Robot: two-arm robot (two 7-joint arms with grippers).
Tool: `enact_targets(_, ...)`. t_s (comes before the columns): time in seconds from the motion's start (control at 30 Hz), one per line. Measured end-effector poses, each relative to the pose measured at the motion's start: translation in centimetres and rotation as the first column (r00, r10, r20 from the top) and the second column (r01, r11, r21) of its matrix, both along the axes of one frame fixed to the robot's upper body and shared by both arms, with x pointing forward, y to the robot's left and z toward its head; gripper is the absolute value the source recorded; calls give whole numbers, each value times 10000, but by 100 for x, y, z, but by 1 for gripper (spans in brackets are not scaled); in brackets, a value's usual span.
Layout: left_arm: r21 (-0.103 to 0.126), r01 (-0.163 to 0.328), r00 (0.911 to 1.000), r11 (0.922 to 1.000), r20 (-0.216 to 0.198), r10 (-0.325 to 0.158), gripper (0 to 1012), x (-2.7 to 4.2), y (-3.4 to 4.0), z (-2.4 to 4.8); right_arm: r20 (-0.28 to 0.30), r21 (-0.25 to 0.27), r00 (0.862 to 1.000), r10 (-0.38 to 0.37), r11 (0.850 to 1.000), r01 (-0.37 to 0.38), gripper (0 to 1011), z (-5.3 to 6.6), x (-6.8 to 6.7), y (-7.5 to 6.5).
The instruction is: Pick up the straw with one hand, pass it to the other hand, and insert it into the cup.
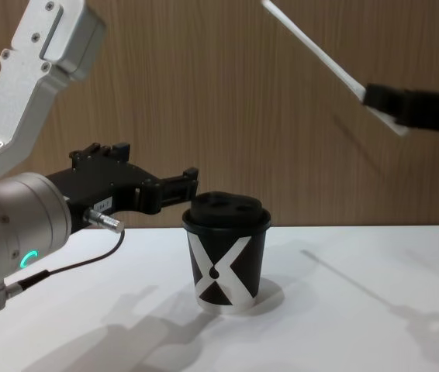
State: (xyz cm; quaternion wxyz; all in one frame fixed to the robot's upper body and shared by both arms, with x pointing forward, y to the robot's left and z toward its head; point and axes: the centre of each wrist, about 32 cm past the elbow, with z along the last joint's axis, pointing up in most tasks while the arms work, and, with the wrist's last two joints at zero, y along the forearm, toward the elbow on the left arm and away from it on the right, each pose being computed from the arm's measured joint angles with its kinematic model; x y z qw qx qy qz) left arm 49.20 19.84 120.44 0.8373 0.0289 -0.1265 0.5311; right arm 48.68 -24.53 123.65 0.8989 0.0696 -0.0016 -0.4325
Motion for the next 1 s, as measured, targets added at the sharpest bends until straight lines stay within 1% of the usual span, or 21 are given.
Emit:
enact_targets(0.1, 1, 0, 10000, 10000, 0, 0, 1003, 0, 0, 0, 319, 202, 9984, 457, 9987, -464, 5, 19, -3, 88)
enact_targets(0.2, -1, 0, 10000, 10000, 0, 0, 1003, 0, 0, 0, 556, 332, 9955, 766, 9964, -786, 5, 36, -9, 145)
enact_targets(0.43, -1, 0, 10000, 10000, 0, 0, 1003, 0, 0, 0, 909, 460, 9877, 1272, 9902, -1317, 5, 66, -21, 253)
enact_targets(0.7, 0, 0, 10000, 10000, 0, 0, 1003, 0, 0, 0, 1118, 456, 9814, 1563, 9857, -1622, 5, 76, -24, 318)
enact_targets(1.0, -13, 6, 10000, 10000, 4, -6, 1003, 0, 1, 3, 1219, 418, 9773, 1733, 9829, -1795, 5, 77, -25, 358)
